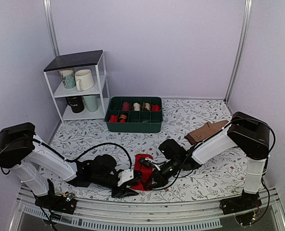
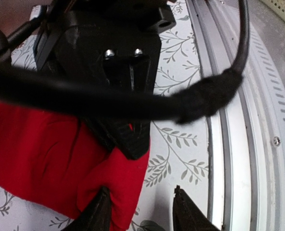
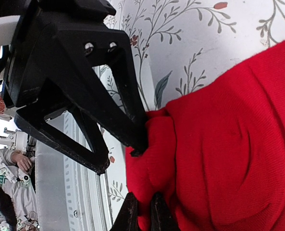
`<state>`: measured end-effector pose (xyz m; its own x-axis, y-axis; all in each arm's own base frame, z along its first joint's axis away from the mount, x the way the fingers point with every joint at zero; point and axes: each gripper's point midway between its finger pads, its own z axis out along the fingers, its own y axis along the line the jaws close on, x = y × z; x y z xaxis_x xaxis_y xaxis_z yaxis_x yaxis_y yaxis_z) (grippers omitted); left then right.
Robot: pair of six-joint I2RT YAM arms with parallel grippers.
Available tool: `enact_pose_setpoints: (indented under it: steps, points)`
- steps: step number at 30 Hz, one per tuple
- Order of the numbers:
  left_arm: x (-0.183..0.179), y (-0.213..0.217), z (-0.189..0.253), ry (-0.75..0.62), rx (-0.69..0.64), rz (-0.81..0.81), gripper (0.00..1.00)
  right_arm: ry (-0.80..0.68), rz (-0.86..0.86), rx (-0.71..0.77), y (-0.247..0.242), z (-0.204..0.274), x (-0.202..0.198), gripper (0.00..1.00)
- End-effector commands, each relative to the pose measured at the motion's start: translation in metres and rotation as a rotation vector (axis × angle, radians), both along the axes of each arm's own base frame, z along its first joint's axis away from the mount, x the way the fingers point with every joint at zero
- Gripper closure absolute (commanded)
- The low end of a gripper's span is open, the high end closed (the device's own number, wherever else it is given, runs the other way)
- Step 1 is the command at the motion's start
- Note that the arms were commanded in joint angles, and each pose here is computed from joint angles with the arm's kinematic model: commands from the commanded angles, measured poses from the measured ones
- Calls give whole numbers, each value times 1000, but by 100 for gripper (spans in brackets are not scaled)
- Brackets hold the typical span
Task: Roll the socks
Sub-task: Roll the sock at the center of the board.
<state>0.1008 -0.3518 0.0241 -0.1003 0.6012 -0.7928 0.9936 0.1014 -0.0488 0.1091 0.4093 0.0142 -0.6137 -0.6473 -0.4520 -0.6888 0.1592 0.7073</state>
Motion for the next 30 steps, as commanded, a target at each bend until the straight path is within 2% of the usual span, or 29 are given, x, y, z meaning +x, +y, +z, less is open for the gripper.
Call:
enact_pose_setpoints:
  steps: [1, 7, 8, 9, 11, 16, 30]
  points:
    - [4, 4, -15, -9, 62, 44, 54, 132, -35, -410, -76, -84, -34, 95]
    - [12, 6, -22, -27, 96, 87, 58, 145, -19, -394, -76, -81, -38, 95]
    - [14, 6, -20, -42, 93, 97, 54, 148, -16, -394, -77, -80, -39, 95]
    - [13, 5, -13, -61, 74, 93, 44, 148, -15, -395, -77, -80, -39, 95]
    - [11, 5, 7, -102, -2, 90, 40, 149, -14, -397, -78, -81, -39, 95]
    - [5, 13, 38, -138, -111, 74, 38, 152, -14, -401, -78, -82, -39, 95]
    - [-6, -2, 19, -109, -81, 11, 37, 162, 2, -408, -77, -82, -40, 95]
